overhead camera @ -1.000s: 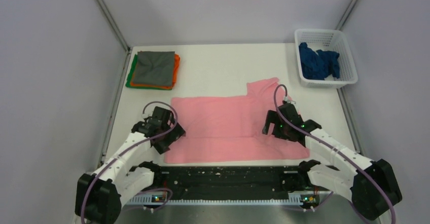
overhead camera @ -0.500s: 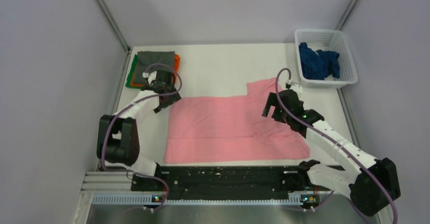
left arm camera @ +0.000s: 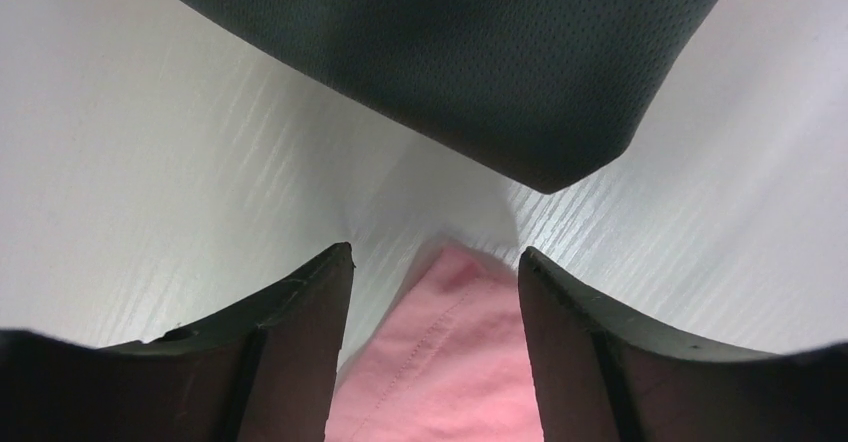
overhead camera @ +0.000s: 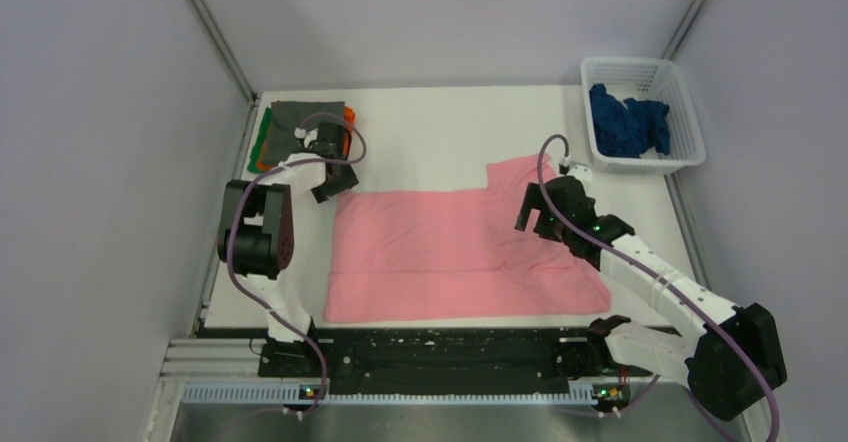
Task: Fold and stack the t-shirts
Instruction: Grab the side of the flattened tshirt furthest away from the robot with both arms
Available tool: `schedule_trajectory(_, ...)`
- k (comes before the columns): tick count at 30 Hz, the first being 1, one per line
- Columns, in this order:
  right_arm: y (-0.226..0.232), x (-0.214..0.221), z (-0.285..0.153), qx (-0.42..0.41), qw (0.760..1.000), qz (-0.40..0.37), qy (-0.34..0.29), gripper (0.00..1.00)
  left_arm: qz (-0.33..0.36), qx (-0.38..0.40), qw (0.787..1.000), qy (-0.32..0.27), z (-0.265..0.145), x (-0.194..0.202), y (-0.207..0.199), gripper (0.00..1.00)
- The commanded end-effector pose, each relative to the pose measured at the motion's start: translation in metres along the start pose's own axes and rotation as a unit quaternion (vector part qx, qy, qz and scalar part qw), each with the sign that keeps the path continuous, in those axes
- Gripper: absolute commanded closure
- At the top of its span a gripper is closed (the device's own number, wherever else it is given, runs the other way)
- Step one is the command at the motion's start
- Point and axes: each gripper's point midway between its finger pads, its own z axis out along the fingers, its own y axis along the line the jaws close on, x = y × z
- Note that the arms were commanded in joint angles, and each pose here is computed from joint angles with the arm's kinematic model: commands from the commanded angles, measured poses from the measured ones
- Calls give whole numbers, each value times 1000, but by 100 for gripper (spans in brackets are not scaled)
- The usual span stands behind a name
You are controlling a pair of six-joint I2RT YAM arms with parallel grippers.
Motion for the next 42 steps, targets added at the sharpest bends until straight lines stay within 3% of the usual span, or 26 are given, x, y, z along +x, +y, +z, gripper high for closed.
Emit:
schedule_trajectory(1,1,-5,3,-4,1000,-3,-12,1,-2,7,1000,2,-1,-6,-5,35)
schedule_trajectory(11,1,-8,0,-7,1000,-3,-19,2,-5,4,999,38,7,11,-6,52)
schedule_trajectory(15,1,-8,0,-7,1000,-2,-21,2,-9,0,999,46,1,18,-1,68)
schedule_trajectory(19,-1,-9,1,-1,1000,-2,-23,2,-10,0,999,48,-7,23,5,76)
schedule_trajectory(24,-1,-11,5,6,1000,-2,-22,2,-8,11,999,52,-11,24,2,100)
schedule_trajectory(28,-1,-22,12,17,999,5,-31,2,1,20,999,47,-17,20,-2,100)
schedule_trajectory(33,9,-68,33,26,998,2,-52,2,3,30,999,28,-30,10,-5,100)
schedule_trajectory(38,24,-114,69,50,996,-31,-74,6,11,42,999,14,-42,6,-6,100)
schedule_trajectory(42,34,-124,119,70,994,-65,-49,11,15,49,999,4,-51,4,-5,100)
